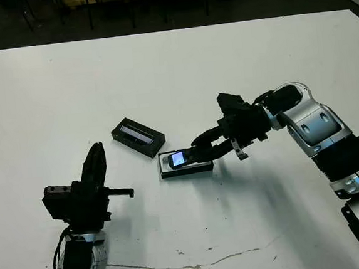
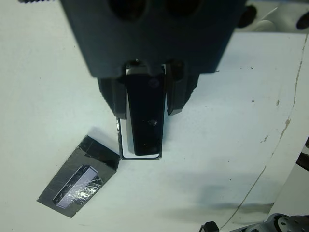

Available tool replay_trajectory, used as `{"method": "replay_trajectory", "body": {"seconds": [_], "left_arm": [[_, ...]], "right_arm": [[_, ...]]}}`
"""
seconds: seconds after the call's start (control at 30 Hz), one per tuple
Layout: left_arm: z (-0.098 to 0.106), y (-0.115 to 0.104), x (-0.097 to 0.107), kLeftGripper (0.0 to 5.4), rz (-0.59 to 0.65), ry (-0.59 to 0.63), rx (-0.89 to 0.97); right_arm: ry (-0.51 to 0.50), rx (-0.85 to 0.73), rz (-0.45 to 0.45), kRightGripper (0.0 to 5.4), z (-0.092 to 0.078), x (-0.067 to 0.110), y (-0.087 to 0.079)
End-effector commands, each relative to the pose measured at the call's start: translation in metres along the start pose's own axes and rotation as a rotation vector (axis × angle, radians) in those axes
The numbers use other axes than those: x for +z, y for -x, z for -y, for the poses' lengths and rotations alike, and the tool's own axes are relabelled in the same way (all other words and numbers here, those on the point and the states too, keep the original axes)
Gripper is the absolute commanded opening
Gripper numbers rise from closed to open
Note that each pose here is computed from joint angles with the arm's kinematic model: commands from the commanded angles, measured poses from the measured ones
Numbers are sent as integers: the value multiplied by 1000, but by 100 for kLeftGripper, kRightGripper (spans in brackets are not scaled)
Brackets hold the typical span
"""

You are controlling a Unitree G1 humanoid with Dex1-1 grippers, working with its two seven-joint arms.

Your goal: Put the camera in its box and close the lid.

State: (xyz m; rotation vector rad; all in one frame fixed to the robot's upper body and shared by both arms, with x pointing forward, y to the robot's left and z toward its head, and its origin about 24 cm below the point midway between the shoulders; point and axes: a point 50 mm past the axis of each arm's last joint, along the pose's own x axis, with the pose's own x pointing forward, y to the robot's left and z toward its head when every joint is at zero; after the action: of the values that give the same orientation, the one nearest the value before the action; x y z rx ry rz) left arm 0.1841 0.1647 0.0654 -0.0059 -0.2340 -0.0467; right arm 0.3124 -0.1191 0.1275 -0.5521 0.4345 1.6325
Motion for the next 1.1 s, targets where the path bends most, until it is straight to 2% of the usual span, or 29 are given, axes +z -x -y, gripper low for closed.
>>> {"method": "replay_trajectory", "body": {"seconds": [0.03,0.17,0.47,0.63,1.1], "left_arm": [[-2,16,-11,0,-85,-16,14],[-1,16,-11,0,-91,-17,15],[-1,16,-11,0,-100,-8,11],[-1,15,-11,0,-93,-3,17],[0,15,-11,0,-93,-1,13]], "right_arm": [[-2,-23,14,65,-1,-2,1],[6,-49,61,65,0,1,4],[-18,-68,100,65,1,6,10],[-9,-67,74,65,0,6,10],[-17,-41,21,65,-3,-8,0]]}}
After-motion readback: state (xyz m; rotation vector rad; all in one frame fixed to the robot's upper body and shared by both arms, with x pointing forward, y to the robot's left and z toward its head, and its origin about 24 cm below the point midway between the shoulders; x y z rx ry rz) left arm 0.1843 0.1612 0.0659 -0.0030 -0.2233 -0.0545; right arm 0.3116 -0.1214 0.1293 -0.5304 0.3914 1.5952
